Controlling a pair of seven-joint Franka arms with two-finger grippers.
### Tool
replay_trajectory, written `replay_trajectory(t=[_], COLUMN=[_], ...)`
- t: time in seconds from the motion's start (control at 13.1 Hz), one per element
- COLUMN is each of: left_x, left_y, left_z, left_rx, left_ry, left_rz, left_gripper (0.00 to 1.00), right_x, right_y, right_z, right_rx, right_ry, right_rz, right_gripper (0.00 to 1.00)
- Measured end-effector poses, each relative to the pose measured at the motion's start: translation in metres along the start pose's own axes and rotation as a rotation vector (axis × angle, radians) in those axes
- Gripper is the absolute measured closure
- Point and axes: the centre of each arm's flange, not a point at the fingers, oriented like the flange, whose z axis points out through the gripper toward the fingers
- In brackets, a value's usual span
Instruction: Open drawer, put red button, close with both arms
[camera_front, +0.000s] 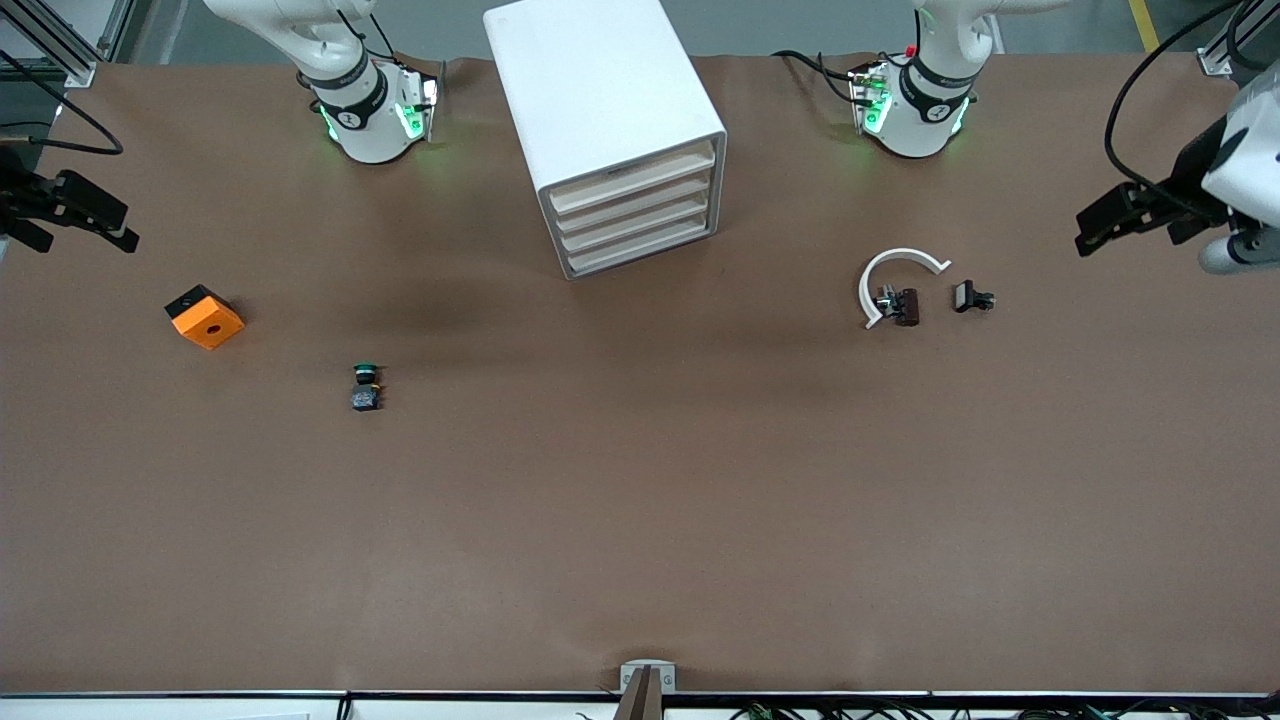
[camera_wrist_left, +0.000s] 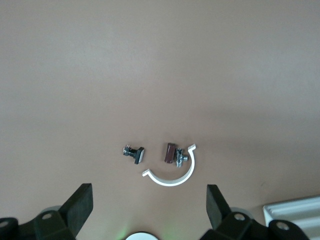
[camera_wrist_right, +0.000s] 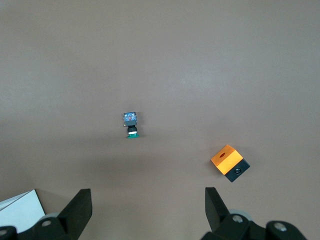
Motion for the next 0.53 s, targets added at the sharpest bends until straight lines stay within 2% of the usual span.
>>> replay_trajectory(t=[0.3,0.53], left_x=[-0.040,-0.050], left_y=[-0.005,-0.001], left_z=[0.005,0.008], left_rx=[-0.035,-0.029], left_ry=[-0.025,-0.027], left_rz=[0.032,0.034], left_gripper=[0.00,0.00], right_x=[0.001,0.001], right_y=[0.000,0.000], right_z=[-0.002,-0.001], right_rx=[0.000,0.000], right_ry=[0.004,0.002], right_rz=[0.000,0.000], right_gripper=[0.00,0.00])
